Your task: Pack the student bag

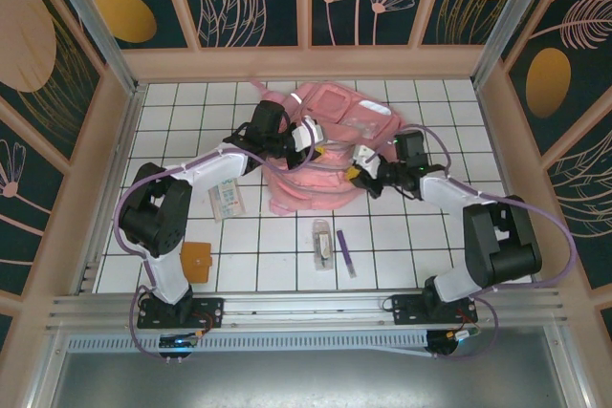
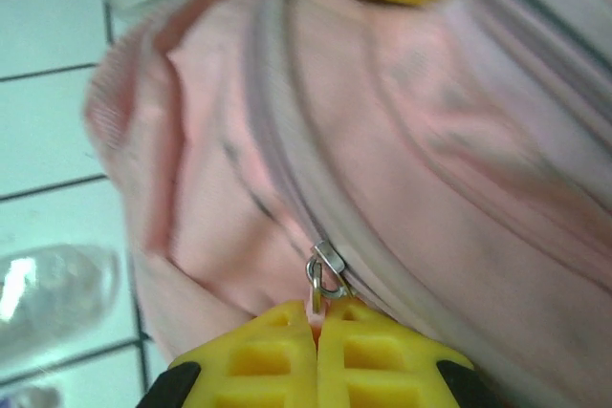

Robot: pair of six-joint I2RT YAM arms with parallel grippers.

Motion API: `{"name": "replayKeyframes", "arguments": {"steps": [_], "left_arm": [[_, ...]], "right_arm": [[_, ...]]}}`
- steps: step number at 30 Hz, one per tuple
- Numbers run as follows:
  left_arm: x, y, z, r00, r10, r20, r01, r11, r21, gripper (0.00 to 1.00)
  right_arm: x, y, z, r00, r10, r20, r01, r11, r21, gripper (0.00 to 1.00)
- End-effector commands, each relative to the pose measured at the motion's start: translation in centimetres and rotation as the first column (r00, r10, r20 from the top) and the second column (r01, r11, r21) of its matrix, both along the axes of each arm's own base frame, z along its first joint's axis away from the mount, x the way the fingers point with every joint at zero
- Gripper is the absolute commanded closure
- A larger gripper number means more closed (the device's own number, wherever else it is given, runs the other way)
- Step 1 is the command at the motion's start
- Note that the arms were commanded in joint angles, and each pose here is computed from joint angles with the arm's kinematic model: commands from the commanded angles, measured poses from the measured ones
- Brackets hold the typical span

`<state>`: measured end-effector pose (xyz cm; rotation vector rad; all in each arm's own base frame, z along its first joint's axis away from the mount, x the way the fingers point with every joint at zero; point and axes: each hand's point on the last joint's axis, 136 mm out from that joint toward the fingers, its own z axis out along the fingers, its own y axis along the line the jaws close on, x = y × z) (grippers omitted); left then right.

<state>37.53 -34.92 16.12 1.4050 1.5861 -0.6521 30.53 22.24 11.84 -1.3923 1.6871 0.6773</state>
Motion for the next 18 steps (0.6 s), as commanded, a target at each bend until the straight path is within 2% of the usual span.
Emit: {"name": "replayKeyframes", "arguments": {"steps": [1, 3, 5, 8, 10, 14, 18], "left_arm": [[0.8, -1.5, 5.9, 0.993, -0.009, 0.116, 0.026, 0.988, -0.15, 1.0], [0.8, -1.6, 5.7, 0.993, -0.012, 0.119, 0.031, 0.987, -0.157, 1.0], [1.1, -1.6, 5.5, 0.994, -0.004, 0.11, 0.022, 0.988, -0.155, 1.0], [1.1, -1.8, 5.3, 0.994, -0.011, 0.113, 0.03, 0.985, -0.17, 1.0], [1.2, -1.9, 4.7, 0.994, -0.013, 0.113, 0.032, 0.985, -0.168, 1.0], [1.1, -2.1, 3.9, 0.995, -0.035, 0.095, 0.049, 0.988, -0.148, 1.0], [1.1, -1.9, 2.7, 0.993, -0.064, 0.104, 0.076, 0.99, -0.121, 1.0]], "right_arm": [[-1.7, 4.0, 2.1, 0.994, 0.046, -0.102, -0.038, 0.996, 0.08, 1.0], [-1.4, 6.0, 2.8, 0.985, 0.015, -0.171, 0.005, 0.993, 0.118, 1.0], [-2.0, 8.3, 3.8, 0.977, 0.046, -0.207, -0.006, 0.983, 0.186, 0.96], [-3.8, 10.0, 4.7, 0.975, 0.128, -0.181, -0.08, 0.965, 0.251, 0.9], [-5.0, 10.0, 4.6, 0.975, 0.163, -0.149, -0.122, 0.96, 0.251, 0.82], [-7.3, 8.7, 4.5, 0.972, 0.223, -0.073, -0.205, 0.957, 0.205, 0.66], [-6.8, 6.0, 3.4, 0.981, 0.185, 0.057, -0.186, 0.982, 0.022, 0.66]]}}
